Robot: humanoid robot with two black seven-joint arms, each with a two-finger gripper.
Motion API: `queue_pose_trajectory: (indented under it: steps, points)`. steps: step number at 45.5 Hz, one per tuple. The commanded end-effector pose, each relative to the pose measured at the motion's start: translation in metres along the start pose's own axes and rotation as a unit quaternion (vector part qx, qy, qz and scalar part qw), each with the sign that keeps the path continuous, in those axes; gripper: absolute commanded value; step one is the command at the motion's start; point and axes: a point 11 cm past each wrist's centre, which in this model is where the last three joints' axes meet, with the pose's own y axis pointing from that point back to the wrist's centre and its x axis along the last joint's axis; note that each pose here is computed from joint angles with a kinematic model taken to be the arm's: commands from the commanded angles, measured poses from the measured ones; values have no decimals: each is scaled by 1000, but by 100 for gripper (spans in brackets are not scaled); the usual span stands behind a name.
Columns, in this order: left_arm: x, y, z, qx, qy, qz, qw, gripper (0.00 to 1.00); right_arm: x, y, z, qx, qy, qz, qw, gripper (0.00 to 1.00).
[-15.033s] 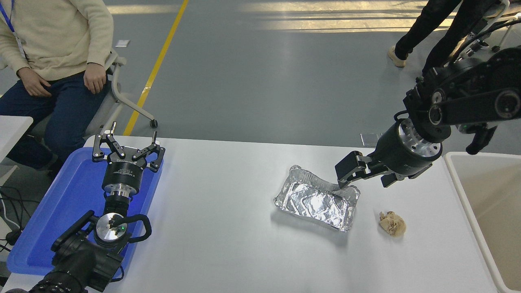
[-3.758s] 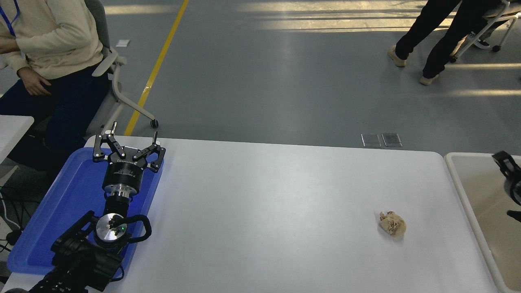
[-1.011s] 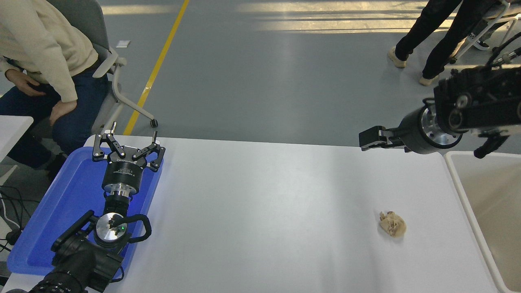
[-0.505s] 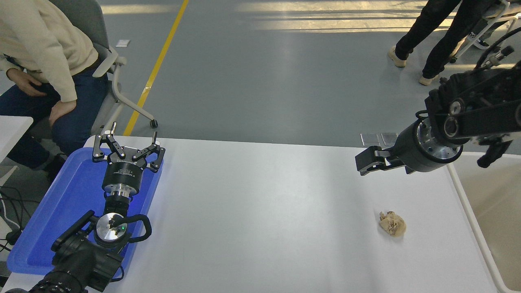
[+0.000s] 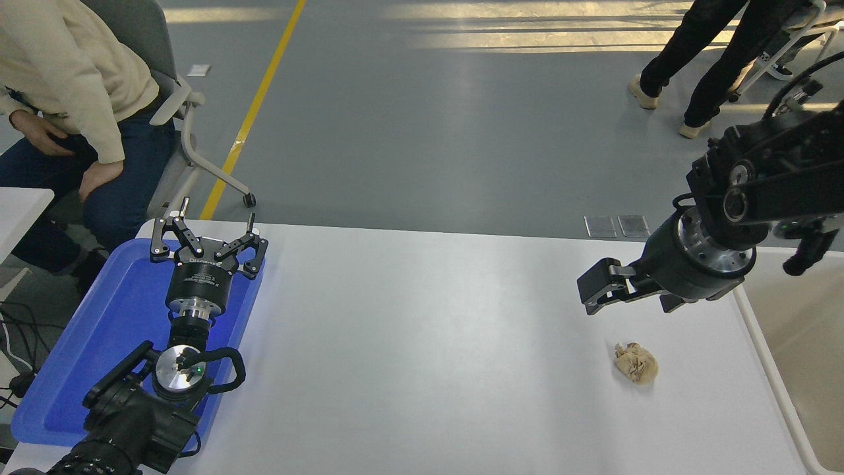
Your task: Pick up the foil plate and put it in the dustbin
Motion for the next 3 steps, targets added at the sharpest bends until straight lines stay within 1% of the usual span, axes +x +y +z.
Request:
queue_pose_trajectory:
  steps: [1,3]
  points:
    - [0,0,0,0,0,0,1000,100,-2,5,-3,3,2,-14,1000,100]
    - [0,0,0,0,0,0,1000,100,-3,6,-3,3,2,-19,1000,100]
